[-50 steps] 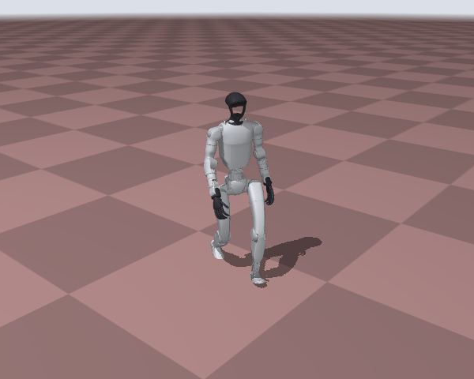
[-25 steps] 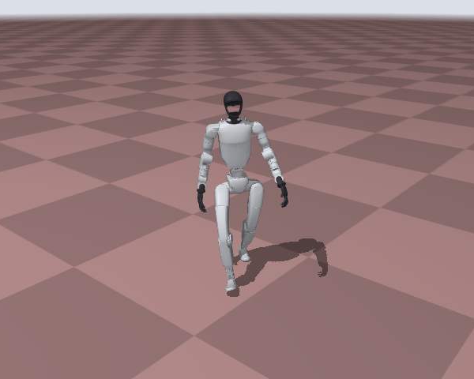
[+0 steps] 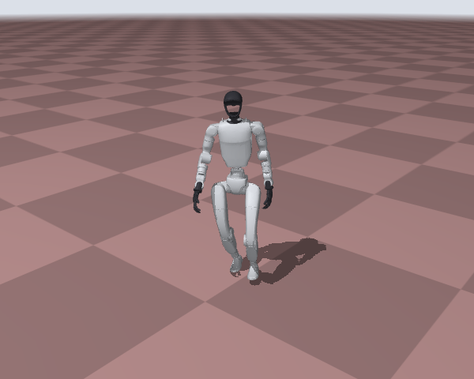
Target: Walk
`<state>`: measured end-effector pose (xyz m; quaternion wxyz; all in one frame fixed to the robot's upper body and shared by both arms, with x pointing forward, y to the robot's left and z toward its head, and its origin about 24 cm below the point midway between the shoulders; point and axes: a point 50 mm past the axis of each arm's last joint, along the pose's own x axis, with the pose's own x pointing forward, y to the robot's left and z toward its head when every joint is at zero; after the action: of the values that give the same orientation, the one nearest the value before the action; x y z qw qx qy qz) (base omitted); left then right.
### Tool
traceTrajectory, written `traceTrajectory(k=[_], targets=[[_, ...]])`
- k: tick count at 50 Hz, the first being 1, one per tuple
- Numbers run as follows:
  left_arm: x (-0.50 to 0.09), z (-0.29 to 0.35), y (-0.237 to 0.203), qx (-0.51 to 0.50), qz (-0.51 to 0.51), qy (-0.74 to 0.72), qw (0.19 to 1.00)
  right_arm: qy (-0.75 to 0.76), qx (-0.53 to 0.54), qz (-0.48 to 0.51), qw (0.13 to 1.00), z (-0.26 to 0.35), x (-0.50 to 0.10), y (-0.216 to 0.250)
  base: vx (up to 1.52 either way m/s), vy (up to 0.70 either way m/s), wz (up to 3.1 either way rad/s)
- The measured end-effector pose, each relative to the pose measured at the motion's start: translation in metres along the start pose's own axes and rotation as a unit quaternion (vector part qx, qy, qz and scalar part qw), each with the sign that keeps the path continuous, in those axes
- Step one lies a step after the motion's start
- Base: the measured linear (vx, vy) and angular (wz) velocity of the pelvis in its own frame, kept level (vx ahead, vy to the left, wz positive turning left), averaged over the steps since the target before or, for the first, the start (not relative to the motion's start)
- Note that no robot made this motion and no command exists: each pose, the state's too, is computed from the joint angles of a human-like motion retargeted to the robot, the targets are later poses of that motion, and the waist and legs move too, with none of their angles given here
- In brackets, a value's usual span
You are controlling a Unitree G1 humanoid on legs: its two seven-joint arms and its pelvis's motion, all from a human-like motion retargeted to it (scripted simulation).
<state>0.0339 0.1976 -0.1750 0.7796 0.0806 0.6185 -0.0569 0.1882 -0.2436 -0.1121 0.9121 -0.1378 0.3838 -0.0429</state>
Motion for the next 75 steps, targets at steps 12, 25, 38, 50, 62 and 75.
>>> traceTrajectory(k=[12,25,38,50,62,75], targets=[[-0.002,-0.015,-0.002,0.001,0.017,0.027,0.999,-0.028,-0.038,0.015,0.999,0.016,0.003,0.013,0.77,0.07,-0.99],[-0.011,0.127,0.066,0.039,0.114,-0.168,0.978,0.170,0.007,0.011,0.985,-0.094,-0.035,0.014,0.76,0.09,-0.52],[-0.043,0.208,0.087,0.030,0.152,-0.315,0.937,0.297,0.036,0.002,0.954,-0.158,-0.080,0.023,0.73,-0.14,-0.57],[0.007,0.082,0.007,0.092,0.002,-0.078,0.993,0.214,0.001,-0.003,0.977,-0.107,-0.041,0.005,0.69,-0.12,-0.68],[0.005,0.012,-0.025,0.104,-0.047,0.011,0.993,-0.041,-0.012,-0.038,0.998,0.041,0.013,-0.010,0.67,-0.03,-0.74],[0.007,0.035,-0.004,0.086,-0.016,-0.004,0.996,0.046,-0.028,0.050,0.997,-0.008,0.002,0.033,0.65,0.12,-0.50]])
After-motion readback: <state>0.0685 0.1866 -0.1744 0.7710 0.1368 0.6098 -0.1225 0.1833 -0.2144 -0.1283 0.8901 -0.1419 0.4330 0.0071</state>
